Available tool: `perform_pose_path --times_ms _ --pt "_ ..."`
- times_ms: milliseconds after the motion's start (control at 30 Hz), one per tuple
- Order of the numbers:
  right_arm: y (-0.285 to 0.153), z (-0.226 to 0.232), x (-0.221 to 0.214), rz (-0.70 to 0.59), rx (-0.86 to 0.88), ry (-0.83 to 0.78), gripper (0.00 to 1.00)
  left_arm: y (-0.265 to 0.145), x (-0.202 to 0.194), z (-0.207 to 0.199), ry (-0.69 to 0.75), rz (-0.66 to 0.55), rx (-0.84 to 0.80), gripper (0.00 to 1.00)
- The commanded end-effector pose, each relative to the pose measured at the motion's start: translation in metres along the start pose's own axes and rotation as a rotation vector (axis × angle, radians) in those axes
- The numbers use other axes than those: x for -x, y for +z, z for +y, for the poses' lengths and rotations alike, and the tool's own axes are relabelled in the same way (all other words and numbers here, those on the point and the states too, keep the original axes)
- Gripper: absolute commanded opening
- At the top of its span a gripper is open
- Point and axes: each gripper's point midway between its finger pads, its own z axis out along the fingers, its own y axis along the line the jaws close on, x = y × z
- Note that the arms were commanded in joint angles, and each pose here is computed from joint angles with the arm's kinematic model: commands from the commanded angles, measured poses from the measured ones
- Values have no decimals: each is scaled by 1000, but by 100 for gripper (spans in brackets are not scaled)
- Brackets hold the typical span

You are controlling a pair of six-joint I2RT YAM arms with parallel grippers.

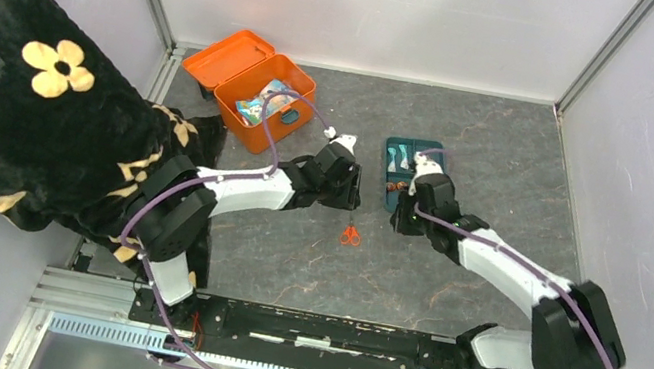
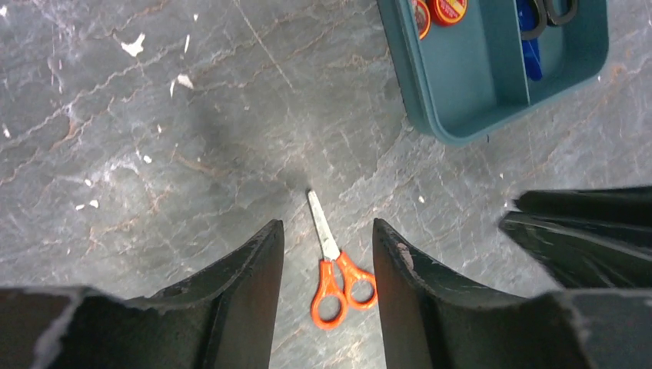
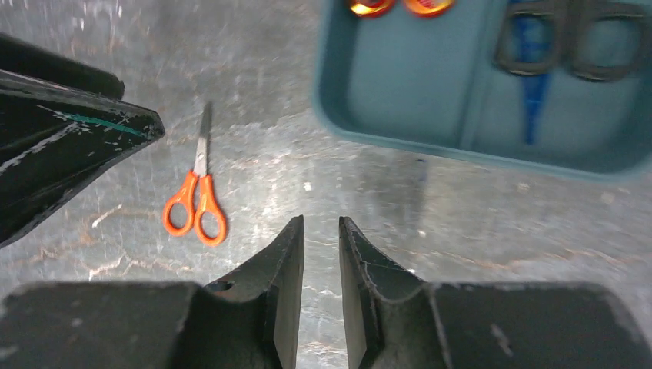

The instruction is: Organize the medicine kit

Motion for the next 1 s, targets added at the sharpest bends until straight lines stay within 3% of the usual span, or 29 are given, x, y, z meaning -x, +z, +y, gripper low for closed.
perform_pose_path --times_ms 0,667,967 --pt "-23 -26 30 -206 -83 141 29 12 5 -2 -4 17 70 52" --pt "-27 -37 12 -228 -38 168 29 32 -36 6 146 151 259 46" --pt "-27 -40 -1 -206 -39 174 29 35 -56 12 191 206 298 35"
